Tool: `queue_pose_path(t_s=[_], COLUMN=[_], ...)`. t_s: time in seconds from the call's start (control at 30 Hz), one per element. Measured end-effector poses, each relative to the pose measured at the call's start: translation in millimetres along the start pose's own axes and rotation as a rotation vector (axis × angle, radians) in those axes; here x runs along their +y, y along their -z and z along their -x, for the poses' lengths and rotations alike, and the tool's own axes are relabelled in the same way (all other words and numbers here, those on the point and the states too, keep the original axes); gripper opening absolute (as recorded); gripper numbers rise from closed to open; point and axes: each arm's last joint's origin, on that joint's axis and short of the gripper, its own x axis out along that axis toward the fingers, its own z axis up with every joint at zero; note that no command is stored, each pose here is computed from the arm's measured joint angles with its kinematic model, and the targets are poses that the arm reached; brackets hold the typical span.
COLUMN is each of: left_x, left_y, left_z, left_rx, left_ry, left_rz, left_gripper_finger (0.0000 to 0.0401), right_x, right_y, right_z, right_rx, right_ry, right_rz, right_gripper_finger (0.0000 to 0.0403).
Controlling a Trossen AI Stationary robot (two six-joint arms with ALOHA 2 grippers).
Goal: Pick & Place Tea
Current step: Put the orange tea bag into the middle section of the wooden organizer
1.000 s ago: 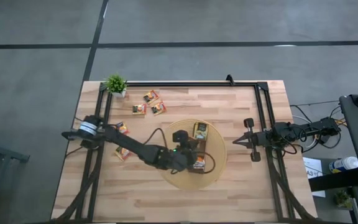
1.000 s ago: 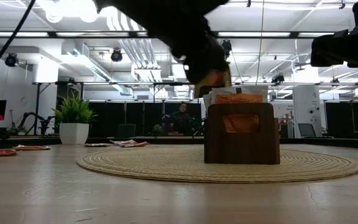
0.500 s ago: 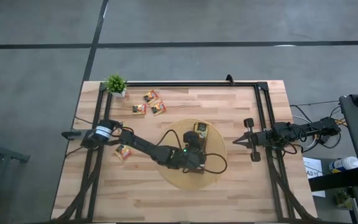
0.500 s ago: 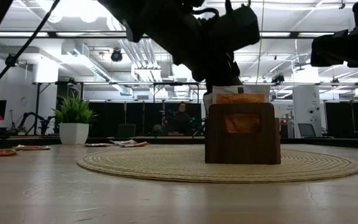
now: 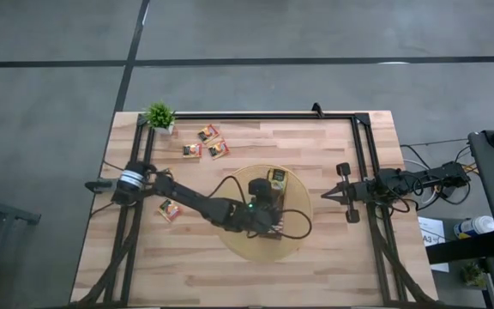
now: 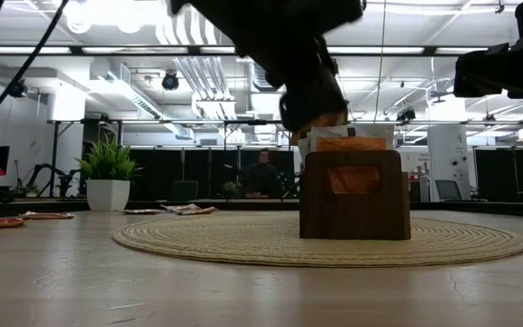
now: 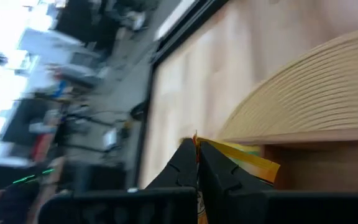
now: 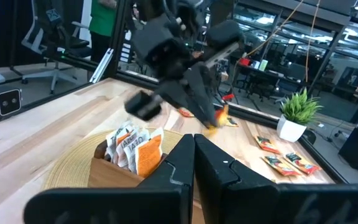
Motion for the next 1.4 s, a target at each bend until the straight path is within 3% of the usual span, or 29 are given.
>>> queue_pose_path(t_s=[0.13,0.27,0.57,1.4], left_x=[8,8,13,11], left_y=[-2,-3,-1,9], left_z=[9,11,8,-17], left_rx=[-0.060,-0.097,-0.068,-0.084], left_ry=[0.174,0.251,0.125,0.125], left_rz=[0.056,0.080,0.116,0.140], left_gripper_finger=[0.0000,0.0000,0.0000,0.0000], right_x=[0,0,0,0], right_y=[0,0,0,0], right_z=[0,0,0,0], right_rx=[0.001,0.000,0.002,0.002], right_ry=[0.000,-0.001,-0.001,-0.001], right_rz=[0.000,0.000,0.000,0.000], right_gripper_finger=[0.0008,0.0009,0.0008,0.0009])
